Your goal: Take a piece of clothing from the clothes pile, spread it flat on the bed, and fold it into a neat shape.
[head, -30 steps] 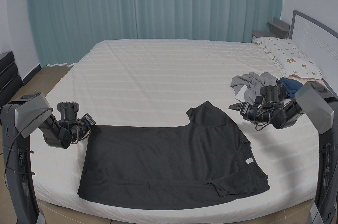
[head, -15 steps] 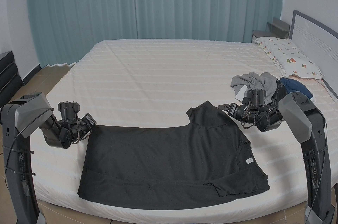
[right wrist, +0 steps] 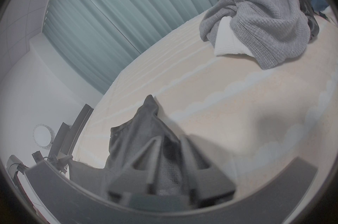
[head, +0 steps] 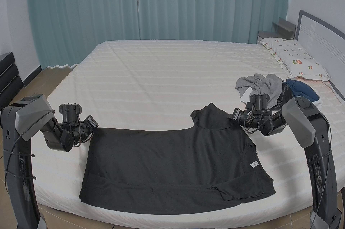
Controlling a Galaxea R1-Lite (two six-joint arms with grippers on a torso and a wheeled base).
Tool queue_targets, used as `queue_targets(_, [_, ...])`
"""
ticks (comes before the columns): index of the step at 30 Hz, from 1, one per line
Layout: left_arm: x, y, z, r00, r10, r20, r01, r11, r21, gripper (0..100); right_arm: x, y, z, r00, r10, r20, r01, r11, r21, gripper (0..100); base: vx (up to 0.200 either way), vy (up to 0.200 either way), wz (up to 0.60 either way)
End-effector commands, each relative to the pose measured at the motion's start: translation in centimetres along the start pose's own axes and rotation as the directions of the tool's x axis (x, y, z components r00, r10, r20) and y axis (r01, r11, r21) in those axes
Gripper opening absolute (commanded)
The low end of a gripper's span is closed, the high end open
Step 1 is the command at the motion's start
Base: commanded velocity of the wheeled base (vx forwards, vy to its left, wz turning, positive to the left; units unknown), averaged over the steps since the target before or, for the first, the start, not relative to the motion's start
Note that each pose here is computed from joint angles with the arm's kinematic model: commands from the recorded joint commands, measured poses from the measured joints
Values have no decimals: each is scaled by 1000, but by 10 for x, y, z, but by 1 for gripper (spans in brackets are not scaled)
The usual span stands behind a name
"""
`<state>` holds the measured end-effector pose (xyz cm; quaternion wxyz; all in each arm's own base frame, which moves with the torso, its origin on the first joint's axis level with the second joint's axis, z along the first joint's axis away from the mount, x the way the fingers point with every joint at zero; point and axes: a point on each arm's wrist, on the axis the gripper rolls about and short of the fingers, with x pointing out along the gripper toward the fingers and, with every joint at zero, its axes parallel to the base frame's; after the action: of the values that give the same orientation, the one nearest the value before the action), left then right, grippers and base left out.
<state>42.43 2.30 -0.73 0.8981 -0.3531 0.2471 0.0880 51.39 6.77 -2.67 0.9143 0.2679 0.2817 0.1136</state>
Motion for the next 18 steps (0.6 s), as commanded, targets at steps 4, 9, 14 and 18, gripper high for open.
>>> queue_targets(4, [-1, -3, 0, 1000, -2, 3, 2, 1000, 5, 0, -19, -1, 15, 1000, -13, 19, 13, 1000, 10, 0, 0, 0, 0])
queue_targets(9, [-6, -6, 4, 1000, -9, 12, 8, 1000, 5, 0, -34, -2, 19, 1000, -19, 17, 19, 999, 39, 0, 0, 0, 0])
queue_targets(14, [-9, -6, 9, 999, 10, 45, -11, 1000, 2, 0, -42, 0, 15, 1000, -11, 29, 10, 999, 39, 0, 0, 0, 0])
queue_targets(18, [-10, -7, 11, 998, 20, 64, -20, 1000, 0, 0, -46, 8, 17, 996, 24, 84, -26, 1000, 18, 0, 0, 0, 0])
